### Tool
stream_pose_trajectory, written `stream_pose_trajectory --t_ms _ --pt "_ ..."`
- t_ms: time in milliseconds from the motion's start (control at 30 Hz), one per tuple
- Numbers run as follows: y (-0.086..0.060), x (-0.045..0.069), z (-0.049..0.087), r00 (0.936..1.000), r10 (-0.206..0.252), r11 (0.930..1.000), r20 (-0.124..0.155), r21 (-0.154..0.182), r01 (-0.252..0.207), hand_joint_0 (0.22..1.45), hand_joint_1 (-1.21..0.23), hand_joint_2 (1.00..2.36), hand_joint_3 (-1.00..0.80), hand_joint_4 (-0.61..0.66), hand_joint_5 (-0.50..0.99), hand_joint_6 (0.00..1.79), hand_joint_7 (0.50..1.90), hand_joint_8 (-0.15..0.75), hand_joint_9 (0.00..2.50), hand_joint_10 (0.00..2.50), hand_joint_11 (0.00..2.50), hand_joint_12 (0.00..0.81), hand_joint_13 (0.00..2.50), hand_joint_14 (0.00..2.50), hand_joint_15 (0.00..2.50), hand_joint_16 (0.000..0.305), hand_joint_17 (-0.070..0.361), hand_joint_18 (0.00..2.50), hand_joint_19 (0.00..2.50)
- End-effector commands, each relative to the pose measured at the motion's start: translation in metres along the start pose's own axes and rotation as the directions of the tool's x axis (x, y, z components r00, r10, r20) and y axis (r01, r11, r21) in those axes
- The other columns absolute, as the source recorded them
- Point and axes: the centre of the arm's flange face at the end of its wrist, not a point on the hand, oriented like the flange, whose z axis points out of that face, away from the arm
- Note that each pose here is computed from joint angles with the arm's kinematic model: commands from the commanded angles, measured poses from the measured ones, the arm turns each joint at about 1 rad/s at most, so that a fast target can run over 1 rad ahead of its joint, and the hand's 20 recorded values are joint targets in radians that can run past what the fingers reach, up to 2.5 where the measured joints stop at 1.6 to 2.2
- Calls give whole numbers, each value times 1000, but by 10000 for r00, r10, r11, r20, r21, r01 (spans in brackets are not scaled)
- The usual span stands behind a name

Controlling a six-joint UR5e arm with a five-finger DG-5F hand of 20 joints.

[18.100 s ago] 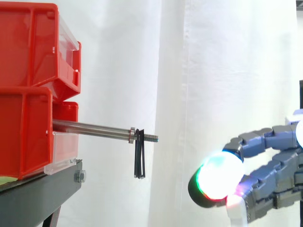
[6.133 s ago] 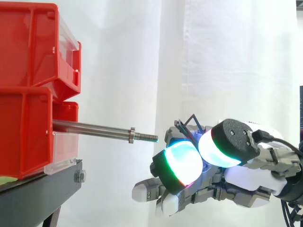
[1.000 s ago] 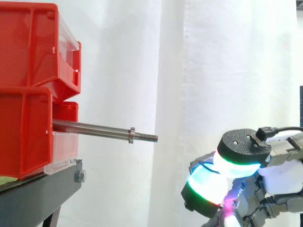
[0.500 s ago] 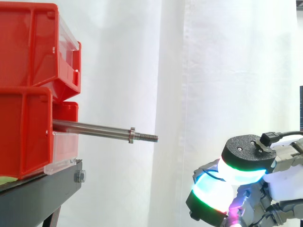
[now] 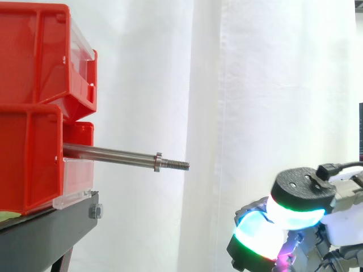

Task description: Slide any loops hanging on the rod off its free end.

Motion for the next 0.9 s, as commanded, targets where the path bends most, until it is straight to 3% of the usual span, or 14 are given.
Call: stream_pose_trajectory --t_ms 0,367,667,833,867 --pt "0 0 0 10000 2 10000 -1 -1 -2 615 -824 1010 -231 -114 -117 875 1048 243 944 12 307 343 555 4 115 48 107 652 322" --pt "0 0 0 10000 -6 10000 -6 44 6 605 -822 1014 -220 -103 -118 882 1063 243 960 12 315 327 548 4 127 45 101 629 339" --pt "-1 4 -1 10000 -45 9999 -74 111 46 588 -809 1001 -102 -79 -86 879 1054 295 1048 10 281 385 619 4 116 57 129 737 279" --pt "0 6 -1 9999 -65 9999 -104 107 67 548 -820 1215 -79 -139 -70 883 1080 310 1102 9 284 394 683 4 140 60 135 801 252" --pt "-1 6 -1 9999 -68 9999 -106 122 69 522 -826 1325 -76 -164 -67 881 1100 309 1110 10 282 397 695 4 126 61 136 814 248"
